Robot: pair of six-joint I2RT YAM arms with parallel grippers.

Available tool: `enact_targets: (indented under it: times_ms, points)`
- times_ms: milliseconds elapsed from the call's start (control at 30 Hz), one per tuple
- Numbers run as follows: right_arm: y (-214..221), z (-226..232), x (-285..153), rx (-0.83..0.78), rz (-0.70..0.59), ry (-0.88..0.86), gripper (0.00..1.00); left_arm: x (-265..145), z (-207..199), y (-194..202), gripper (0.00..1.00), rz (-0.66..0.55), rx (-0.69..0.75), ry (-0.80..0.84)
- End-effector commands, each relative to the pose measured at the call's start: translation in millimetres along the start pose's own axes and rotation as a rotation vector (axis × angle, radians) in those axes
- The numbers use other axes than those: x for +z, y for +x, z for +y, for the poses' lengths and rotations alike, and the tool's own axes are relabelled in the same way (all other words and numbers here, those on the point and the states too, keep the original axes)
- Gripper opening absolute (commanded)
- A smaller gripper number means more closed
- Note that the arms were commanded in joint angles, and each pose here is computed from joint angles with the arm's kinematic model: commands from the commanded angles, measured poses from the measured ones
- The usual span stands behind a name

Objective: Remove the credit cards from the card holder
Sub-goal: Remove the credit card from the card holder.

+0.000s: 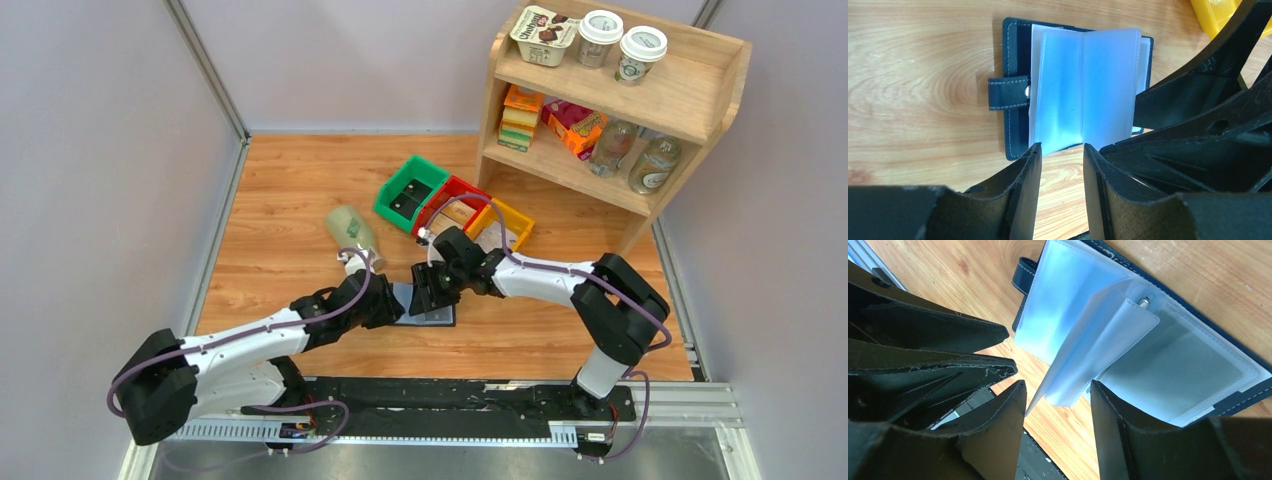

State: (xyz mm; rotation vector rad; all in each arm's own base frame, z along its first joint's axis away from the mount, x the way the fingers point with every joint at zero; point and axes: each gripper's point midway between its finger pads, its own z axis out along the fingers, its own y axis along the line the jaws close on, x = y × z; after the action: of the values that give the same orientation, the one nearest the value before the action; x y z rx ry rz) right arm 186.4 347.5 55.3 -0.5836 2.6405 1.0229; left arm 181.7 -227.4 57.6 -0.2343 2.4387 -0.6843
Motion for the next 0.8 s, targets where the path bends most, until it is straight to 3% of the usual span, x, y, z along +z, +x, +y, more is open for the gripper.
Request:
enact_targets:
  times_ms: [0,300,500,767]
  points:
    - [-22.1,28.1,3.7,-0.046,-0.054,-0.089,0.53,-12.0,4.1,-12.5,0.44,-0.056,-0.03,-0.02]
    - [-40.2,50.6,-0.7,-0.066,-0.108,-0.131,0.56,-22.6,17.8,-9.1,0.44,-0.047,-0.049,-0.066]
    - [-52.9,48.4,12.2,-0.056,-0.122,-0.103,0.58,-35.5,20.8,-19.3,0.5,-0.097,-0.052,-0.064]
    - [-57.0,42.9,37.1,-0.037,-0.064,-0.077,0.64,-48.7,8.6,-31.0,0.55,-0.115,-0.003,-0.029]
